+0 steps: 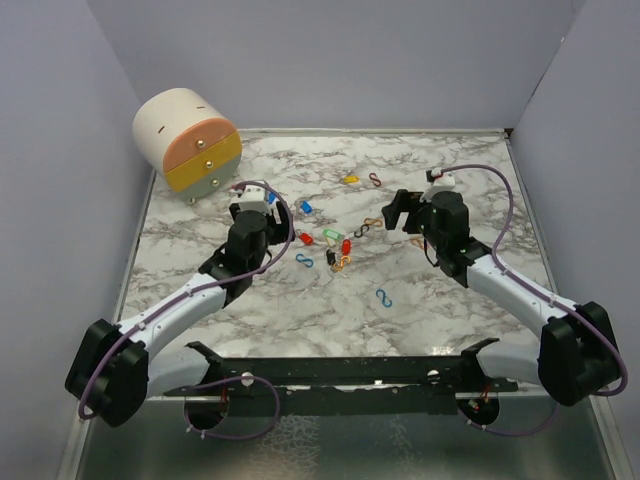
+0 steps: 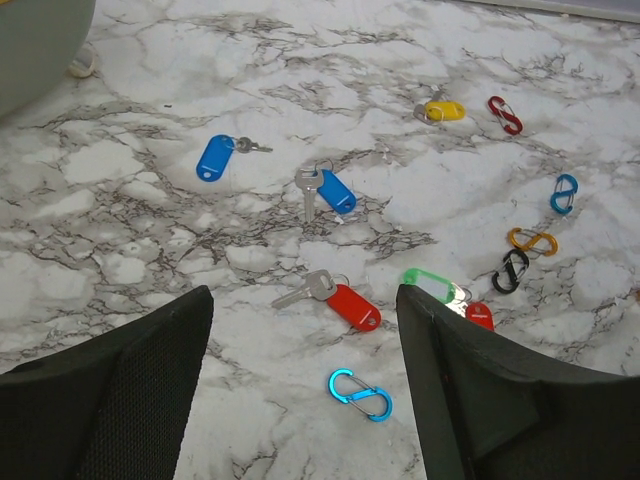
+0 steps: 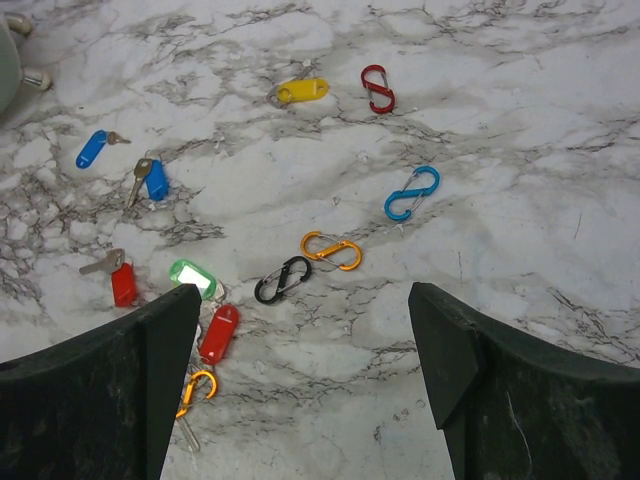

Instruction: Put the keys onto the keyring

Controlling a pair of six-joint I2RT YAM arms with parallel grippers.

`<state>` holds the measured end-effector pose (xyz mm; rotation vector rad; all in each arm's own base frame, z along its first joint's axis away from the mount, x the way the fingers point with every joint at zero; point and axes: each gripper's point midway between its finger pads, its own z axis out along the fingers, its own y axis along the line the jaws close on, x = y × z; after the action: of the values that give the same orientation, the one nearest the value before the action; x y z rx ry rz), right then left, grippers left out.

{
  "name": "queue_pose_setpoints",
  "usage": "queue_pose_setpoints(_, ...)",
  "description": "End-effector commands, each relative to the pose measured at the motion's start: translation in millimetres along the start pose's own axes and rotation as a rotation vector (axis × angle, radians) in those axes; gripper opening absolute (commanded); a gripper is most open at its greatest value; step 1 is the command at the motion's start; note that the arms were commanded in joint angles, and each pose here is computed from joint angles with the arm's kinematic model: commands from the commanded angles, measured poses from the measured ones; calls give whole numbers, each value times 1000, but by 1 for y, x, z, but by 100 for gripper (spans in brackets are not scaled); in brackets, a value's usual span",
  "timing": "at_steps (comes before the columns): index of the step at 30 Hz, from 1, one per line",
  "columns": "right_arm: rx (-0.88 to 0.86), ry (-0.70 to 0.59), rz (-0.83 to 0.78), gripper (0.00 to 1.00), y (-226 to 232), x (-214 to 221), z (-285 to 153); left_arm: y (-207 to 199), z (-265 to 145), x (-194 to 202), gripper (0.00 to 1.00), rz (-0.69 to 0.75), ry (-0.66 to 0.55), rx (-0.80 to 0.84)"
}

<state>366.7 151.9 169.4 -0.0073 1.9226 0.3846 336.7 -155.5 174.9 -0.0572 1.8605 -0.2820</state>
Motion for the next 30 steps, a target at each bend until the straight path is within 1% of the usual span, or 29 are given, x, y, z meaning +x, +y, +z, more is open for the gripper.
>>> queue_pose_setpoints(1, -20, -64, -11, 86, 5, -22, -6, -11, 5, -9, 76, 2, -1, 33)
queue_pose_setpoints(4, -20, -65, -13, 86, 5, -22, -7, -13, 9, -6, 77, 9, 16, 38)
queue_pose_setpoints(7, -13, -59, -18, 86, 4, -23, -7, -12, 13, -2, 82, -5, 56, 4)
queue_pose_setpoints(8, -9, -59, -20, 86, 4, -23, -7, -11, 14, 0, 86, -24, 68, -11)
queue_pose_setpoints(9, -5, -59, -21, 86, 3, -24, -7, -11, 15, 3, 94, -39, 79, -14)
queue_pose_setpoints(10, -2, -57, -23, 86, 3, -24, -7, -13, 15, 8, 98, -60, 94, -11)
queue_pose_setpoints(12, 6, -59, -24, 86, 1, -24, -8, -13, 16, 24, 99, -113, 140, -24)
queue_pose_setpoints(15, 3, -59, -20, 86, 2, -23, -6, -14, 15, 49, 99, -147, 178, -59)
queue_pose_setpoints(22, -5, -45, -18, 86, 3, -19, -1, -33, 0, 99, 99, -179, 221, -57)
queue_pose_setpoints(26, 6, -43, -23, 86, 1, -17, 1, -39, -7, 117, 99, -190, 218, -54)
queue_pose_setpoints(30, 17, -44, -26, 86, -1, -17, 1, -45, -7, 131, 99, -163, 241, -59)
